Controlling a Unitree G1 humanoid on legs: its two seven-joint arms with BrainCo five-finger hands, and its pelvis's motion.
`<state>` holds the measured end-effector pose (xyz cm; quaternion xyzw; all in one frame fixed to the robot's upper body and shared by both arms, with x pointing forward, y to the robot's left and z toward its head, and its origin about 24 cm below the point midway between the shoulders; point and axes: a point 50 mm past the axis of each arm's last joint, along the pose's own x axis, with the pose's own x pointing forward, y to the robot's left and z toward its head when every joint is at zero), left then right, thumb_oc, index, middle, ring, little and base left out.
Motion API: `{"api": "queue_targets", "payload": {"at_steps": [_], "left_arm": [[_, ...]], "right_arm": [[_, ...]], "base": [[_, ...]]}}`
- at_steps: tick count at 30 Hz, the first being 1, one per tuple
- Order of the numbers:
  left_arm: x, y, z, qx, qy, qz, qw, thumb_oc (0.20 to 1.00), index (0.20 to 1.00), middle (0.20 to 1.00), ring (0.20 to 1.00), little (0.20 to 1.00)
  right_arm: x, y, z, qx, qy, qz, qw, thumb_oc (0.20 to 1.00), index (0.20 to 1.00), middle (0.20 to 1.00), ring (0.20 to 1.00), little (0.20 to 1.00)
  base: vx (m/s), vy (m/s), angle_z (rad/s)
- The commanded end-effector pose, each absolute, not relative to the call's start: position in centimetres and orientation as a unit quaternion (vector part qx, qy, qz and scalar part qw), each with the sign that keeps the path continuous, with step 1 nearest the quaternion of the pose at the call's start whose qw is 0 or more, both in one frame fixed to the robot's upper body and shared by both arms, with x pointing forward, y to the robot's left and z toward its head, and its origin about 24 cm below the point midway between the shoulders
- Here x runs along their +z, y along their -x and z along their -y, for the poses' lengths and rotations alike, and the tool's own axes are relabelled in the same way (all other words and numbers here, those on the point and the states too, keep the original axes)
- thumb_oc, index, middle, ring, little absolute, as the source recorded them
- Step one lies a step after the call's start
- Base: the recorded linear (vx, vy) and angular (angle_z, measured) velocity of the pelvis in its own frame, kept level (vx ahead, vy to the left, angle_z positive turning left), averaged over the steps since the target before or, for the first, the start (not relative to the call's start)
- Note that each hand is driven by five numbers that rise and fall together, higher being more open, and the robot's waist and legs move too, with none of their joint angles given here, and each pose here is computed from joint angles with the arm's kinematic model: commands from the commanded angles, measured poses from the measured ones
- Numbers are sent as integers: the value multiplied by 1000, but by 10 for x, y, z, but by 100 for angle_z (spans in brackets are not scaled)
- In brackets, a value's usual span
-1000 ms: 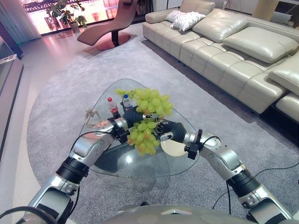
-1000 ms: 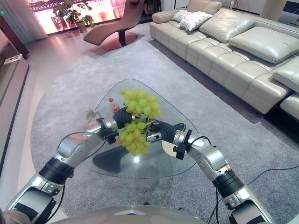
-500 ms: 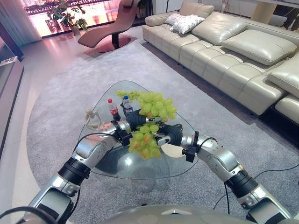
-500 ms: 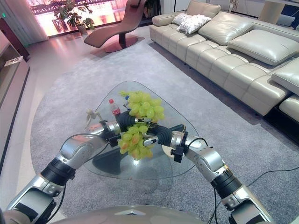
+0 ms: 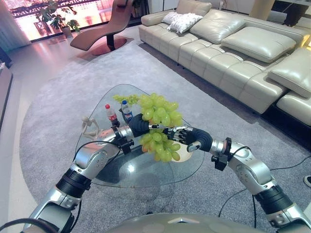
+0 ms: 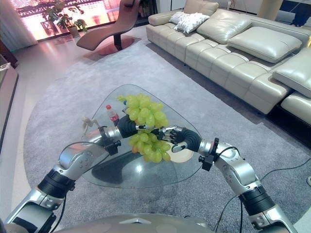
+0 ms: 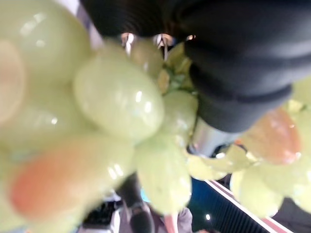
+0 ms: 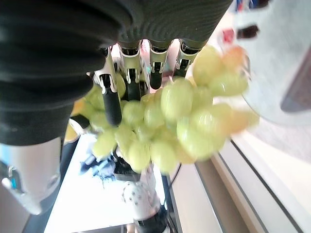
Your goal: Pick up fruits into the plate
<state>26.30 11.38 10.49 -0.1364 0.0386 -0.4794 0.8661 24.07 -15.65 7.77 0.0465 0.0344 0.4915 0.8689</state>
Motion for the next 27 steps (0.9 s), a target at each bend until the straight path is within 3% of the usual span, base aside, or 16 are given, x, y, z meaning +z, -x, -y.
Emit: {"api": "queue_targets", "payload": {"at_steps": [1, 6, 14, 27], "left_arm": [[151, -274, -131, -484, 137, 68, 862, 200, 200, 200, 200, 200], [156, -281, -132, -482, 138, 73, 862, 200, 200, 200, 200, 200], [165, -289, -118, -502, 137, 75, 850, 200, 200, 200, 200, 200], [176, -292, -79, -550, 148, 76, 819, 200, 200, 200, 200, 200]], "right_arm": [[112, -262, 195, 403, 4, 45, 914, 1000, 1000, 1000, 1000, 1000], [111, -275, 218, 337, 57, 41, 939, 1000, 1000, 1000, 1000, 1000], [114, -293, 215, 317, 98, 40, 943, 1000, 1000, 1000, 1000, 1000], [108, -309, 146, 435, 86, 18, 896, 1000, 1000, 1000, 1000, 1000]], "base": [[-12, 0, -3], [-2, -1, -1], [0, 0, 0], [4, 0, 1]]}}
